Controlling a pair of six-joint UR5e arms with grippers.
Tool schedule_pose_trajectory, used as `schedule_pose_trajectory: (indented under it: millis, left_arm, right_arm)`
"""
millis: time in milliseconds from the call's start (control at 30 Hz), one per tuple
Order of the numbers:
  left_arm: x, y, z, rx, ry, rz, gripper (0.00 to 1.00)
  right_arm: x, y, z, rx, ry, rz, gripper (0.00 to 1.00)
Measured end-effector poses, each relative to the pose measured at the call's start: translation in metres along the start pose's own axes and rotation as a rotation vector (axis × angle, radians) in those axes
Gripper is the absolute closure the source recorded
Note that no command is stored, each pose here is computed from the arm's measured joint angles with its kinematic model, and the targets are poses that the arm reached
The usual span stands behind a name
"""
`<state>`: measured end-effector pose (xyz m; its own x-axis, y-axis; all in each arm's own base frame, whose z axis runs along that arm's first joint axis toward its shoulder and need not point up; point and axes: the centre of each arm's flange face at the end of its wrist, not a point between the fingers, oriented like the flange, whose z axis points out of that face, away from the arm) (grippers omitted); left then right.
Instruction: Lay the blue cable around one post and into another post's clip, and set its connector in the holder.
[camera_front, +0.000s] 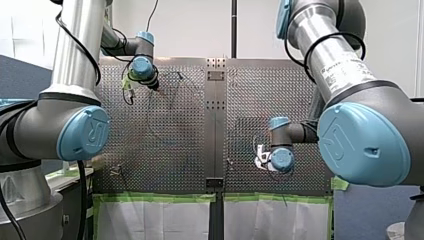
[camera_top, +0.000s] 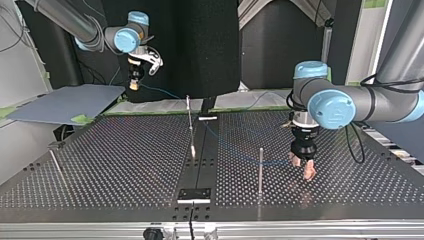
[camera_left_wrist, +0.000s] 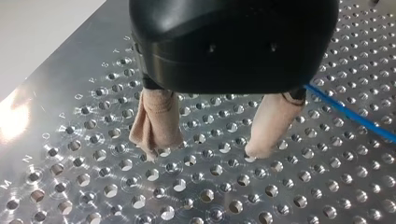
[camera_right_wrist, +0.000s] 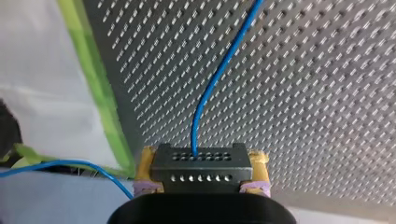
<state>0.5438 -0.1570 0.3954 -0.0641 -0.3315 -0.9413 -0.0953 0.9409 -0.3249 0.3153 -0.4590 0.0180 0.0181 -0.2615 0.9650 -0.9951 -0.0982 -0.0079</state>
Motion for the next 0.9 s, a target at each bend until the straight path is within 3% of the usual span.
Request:
schedule_pose_trajectory:
  millis: [200, 400, 500, 667, 900]
  left_arm:
    - [0.000, 0.001, 0.000, -0.002, -0.001, 0.000, 0.00]
    - [0.000, 0.001, 0.001, -0.004, -0.001, 0.000, 0.00]
    - [0.000, 0.002, 0.001, -0.005, -0.001, 0.000, 0.00]
    - [-0.001, 0.002, 0.001, -0.006, -0.002, 0.000, 0.00]
    - [-0.001, 0.002, 0.001, -0.005, -0.003, -0.001, 0.00]
  right_arm:
    - [-0.020, 0.033, -0.003, -0.021, -0.014, 0.014, 0.85]
    - [-0.061, 0.046, -0.021, -0.014, -0.062, 0.006, 0.85]
    - [-0.071, 0.046, -0.025, 0.003, -0.065, 0.001, 0.85]
    - [-0.071, 0.039, -0.023, 0.051, -0.033, -0.002, 0.82]
    - [-0.057, 0.027, -0.007, 0.131, 0.057, 0.012, 0.80]
